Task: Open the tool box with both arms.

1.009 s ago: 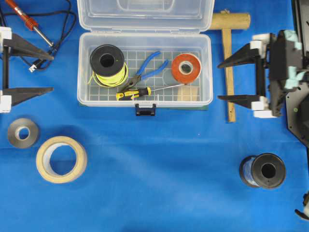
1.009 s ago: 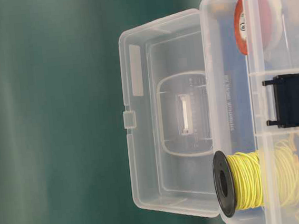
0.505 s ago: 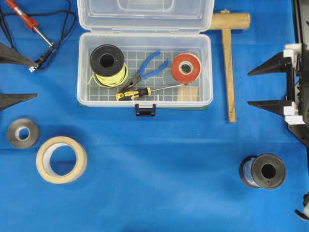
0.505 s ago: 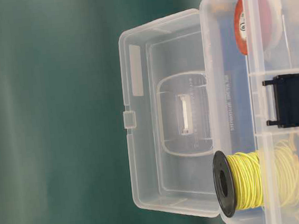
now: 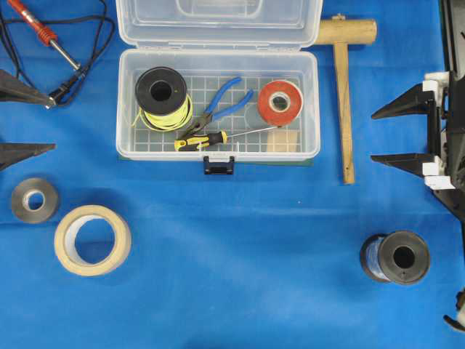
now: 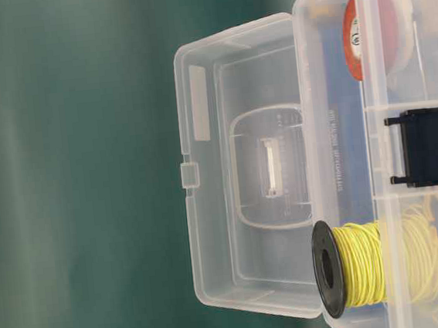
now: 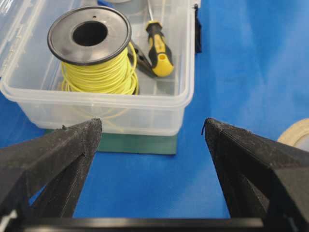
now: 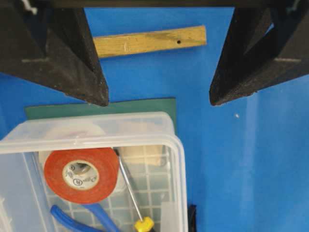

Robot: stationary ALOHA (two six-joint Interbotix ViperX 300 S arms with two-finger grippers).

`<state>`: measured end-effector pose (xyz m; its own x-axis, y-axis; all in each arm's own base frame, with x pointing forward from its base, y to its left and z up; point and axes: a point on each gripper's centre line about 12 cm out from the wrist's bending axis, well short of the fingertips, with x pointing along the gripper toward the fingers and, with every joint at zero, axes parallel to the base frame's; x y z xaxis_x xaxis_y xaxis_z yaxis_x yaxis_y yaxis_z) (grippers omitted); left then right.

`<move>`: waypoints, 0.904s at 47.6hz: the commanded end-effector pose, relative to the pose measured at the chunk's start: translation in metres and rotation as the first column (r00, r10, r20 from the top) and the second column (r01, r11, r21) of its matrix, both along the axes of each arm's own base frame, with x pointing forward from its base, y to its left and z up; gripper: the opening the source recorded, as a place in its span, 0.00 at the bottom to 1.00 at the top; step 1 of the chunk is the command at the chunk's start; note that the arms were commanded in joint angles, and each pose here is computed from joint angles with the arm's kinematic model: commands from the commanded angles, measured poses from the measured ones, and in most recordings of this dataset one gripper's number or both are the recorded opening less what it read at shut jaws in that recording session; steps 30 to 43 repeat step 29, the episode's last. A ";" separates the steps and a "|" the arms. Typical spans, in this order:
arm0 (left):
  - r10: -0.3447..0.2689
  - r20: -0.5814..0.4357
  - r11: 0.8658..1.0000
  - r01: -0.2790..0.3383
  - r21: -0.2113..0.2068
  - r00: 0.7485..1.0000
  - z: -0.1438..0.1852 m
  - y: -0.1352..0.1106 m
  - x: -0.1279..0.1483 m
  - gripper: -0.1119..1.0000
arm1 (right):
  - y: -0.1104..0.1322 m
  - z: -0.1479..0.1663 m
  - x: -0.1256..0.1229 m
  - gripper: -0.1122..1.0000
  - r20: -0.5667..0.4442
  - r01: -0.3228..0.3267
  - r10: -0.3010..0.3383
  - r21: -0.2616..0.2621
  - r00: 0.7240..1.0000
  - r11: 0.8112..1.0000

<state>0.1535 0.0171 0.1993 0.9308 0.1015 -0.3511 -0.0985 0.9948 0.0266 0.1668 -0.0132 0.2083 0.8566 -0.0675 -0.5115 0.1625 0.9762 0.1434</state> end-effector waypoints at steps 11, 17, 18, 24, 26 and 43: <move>0.000 0.024 1.000 0.000 0.002 1.000 0.004 0.000 0.002 0.91 | 0.000 0.004 0.003 0.85 0.011 0.000 0.000 0.002 1.000 1.000; 0.000 0.024 1.000 0.000 0.002 1.000 0.004 0.000 0.002 0.91 | 0.000 0.004 0.003 0.85 0.012 0.000 0.000 0.002 1.000 1.000; 0.000 0.024 1.000 0.000 0.002 1.000 0.004 0.000 0.002 0.91 | 0.000 0.004 0.003 0.85 0.012 0.000 0.000 0.002 1.000 1.000; 0.000 0.023 1.000 0.000 0.001 1.000 0.004 0.000 0.002 0.91 | 0.000 0.004 0.002 0.85 0.016 0.000 0.000 0.002 1.000 1.000; 0.000 0.024 1.000 0.000 0.002 1.000 0.004 0.000 0.002 0.91 | 0.000 0.004 0.003 0.85 0.014 0.000 0.000 0.002 1.000 1.000; 0.000 0.023 1.000 0.000 0.003 1.000 0.004 0.000 0.002 0.91 | 0.000 0.004 0.003 0.85 0.014 0.000 0.000 0.002 1.000 1.000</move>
